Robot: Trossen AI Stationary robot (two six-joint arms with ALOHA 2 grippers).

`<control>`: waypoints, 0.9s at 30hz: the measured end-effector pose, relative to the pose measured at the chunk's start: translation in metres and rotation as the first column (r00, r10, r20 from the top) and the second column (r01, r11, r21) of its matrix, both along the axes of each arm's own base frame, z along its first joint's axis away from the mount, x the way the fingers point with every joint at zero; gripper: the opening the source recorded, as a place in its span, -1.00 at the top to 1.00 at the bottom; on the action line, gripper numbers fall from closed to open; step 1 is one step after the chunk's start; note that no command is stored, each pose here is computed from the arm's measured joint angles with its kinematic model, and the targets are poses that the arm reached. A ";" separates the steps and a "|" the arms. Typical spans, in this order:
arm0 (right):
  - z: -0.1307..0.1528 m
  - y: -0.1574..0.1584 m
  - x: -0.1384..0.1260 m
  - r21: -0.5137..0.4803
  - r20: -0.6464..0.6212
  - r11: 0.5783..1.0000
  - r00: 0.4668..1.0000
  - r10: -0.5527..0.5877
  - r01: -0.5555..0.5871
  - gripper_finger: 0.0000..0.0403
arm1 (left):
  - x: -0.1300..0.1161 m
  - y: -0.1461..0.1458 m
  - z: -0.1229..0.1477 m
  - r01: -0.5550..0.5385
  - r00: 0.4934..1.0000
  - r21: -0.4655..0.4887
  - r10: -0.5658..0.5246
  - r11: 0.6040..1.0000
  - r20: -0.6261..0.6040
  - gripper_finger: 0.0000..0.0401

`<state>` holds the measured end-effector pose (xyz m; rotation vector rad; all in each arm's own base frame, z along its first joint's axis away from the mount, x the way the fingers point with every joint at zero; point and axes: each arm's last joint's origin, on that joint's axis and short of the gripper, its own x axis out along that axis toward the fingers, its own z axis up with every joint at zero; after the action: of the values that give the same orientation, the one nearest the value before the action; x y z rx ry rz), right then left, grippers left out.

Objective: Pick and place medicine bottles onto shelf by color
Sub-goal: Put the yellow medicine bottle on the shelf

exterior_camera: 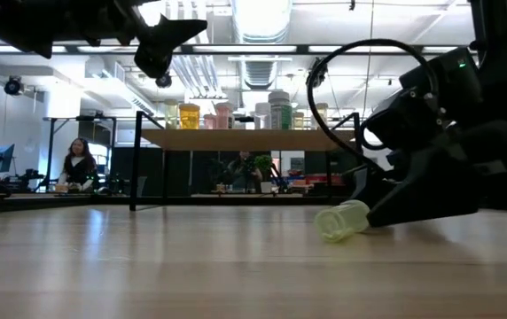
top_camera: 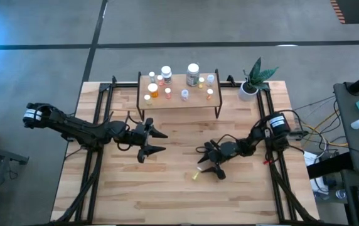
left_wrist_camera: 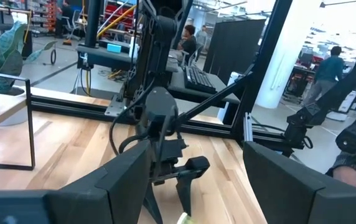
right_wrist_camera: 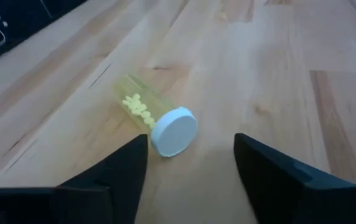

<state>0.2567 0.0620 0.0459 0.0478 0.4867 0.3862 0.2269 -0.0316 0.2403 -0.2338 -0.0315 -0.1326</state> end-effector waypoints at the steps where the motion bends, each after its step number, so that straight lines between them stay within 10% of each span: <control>1: -0.001 -0.001 0.000 0.014 0.001 1.000 1.000 0.001 -0.001 -0.12 | 0.000 0.000 0.000 0.000 1.000 0.000 0.000 1.000 0.003 -0.20; 13: -0.009 -0.002 0.000 0.035 0.027 0.999 1.000 -0.005 0.004 0.08 | 0.000 0.000 0.001 0.000 1.000 -0.002 0.000 1.000 0.014 -0.20; 27: -0.007 0.001 0.008 0.051 0.035 0.998 0.999 0.032 -0.034 -0.26 | 0.000 0.000 0.001 -0.001 1.000 -0.005 0.001 1.000 0.013 -0.20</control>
<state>0.2649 0.0630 0.0389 0.0827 0.4443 0.4315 0.2268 -0.0315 0.2417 -0.2375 -0.0452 -0.1335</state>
